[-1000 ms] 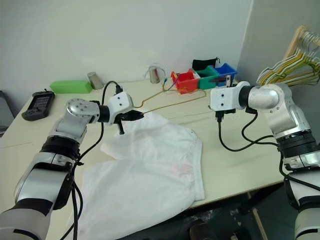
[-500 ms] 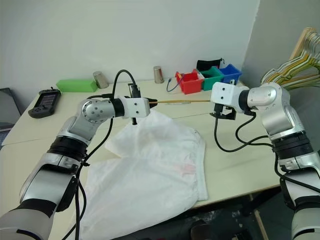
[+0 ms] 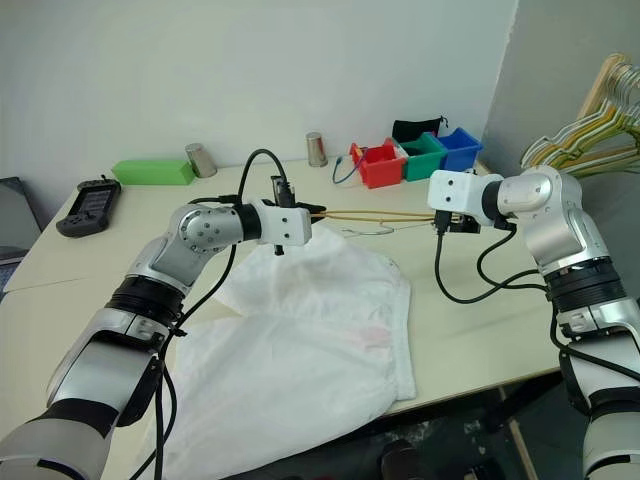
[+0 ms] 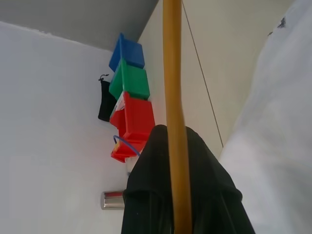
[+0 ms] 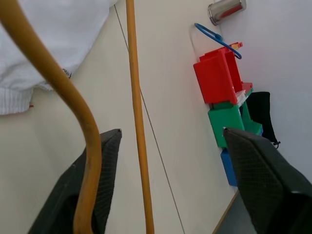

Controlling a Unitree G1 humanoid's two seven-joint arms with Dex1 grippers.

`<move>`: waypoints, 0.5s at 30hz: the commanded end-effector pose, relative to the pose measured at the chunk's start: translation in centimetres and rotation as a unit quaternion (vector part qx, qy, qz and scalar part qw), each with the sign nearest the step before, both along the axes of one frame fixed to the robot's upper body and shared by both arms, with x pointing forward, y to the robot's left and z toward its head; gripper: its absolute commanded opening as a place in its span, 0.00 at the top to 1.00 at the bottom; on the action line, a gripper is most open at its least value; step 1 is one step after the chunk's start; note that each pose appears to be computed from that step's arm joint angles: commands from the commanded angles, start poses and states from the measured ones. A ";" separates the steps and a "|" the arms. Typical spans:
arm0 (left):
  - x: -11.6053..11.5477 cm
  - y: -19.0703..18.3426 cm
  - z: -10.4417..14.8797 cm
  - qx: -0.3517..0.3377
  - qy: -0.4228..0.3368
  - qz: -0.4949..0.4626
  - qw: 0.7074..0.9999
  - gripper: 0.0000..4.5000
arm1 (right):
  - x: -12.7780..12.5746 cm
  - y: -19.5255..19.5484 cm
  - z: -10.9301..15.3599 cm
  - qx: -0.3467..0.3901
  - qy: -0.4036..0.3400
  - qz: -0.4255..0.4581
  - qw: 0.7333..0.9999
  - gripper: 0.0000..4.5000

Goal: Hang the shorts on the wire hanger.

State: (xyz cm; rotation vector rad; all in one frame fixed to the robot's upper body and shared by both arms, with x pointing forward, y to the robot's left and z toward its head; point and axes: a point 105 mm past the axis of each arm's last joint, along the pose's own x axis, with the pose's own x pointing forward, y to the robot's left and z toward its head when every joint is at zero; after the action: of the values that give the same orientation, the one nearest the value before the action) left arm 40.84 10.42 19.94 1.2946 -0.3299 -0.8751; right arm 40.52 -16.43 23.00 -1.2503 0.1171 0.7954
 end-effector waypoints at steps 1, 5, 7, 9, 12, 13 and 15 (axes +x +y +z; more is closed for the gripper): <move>0.0 -0.1 1.1 -0.008 -0.019 -0.004 1.000 1.00 | -0.3 0.0 1.7 -0.006 -0.031 0.007 0.999 0.48; 0.2 0.0 1.3 -0.010 -0.018 -0.001 1.000 1.00 | -0.5 -0.1 1.6 -0.021 -0.037 0.012 0.999 0.70; 0.3 -0.1 1.4 -0.011 -0.018 0.000 1.000 1.00 | -0.6 -0.4 1.5 -0.027 -0.040 0.011 0.999 0.80; 0.4 -0.1 1.5 -0.011 -0.020 0.001 1.000 1.00 | -0.6 -0.4 1.5 -0.028 -0.040 0.011 0.999 0.90; 0.5 -0.2 1.9 -0.012 -0.024 0.001 1.000 1.00 | -0.7 -0.7 1.2 -0.035 -0.041 0.009 0.998 1.00; 0.5 -0.2 1.9 -0.013 -0.024 0.000 1.000 1.00 | -0.7 -0.8 1.1 -0.036 -0.042 0.009 0.998 1.00; 0.5 -0.5 1.9 -0.010 -0.027 -0.003 1.000 1.00 | -0.7 -0.9 1.0 -0.041 -0.046 0.010 0.998 1.00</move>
State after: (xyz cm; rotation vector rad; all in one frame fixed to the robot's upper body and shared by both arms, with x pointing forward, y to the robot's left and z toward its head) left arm 41.35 10.36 20.27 1.2818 -0.3298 -0.8623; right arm 40.00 -17.04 22.53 -1.3281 0.1174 0.7950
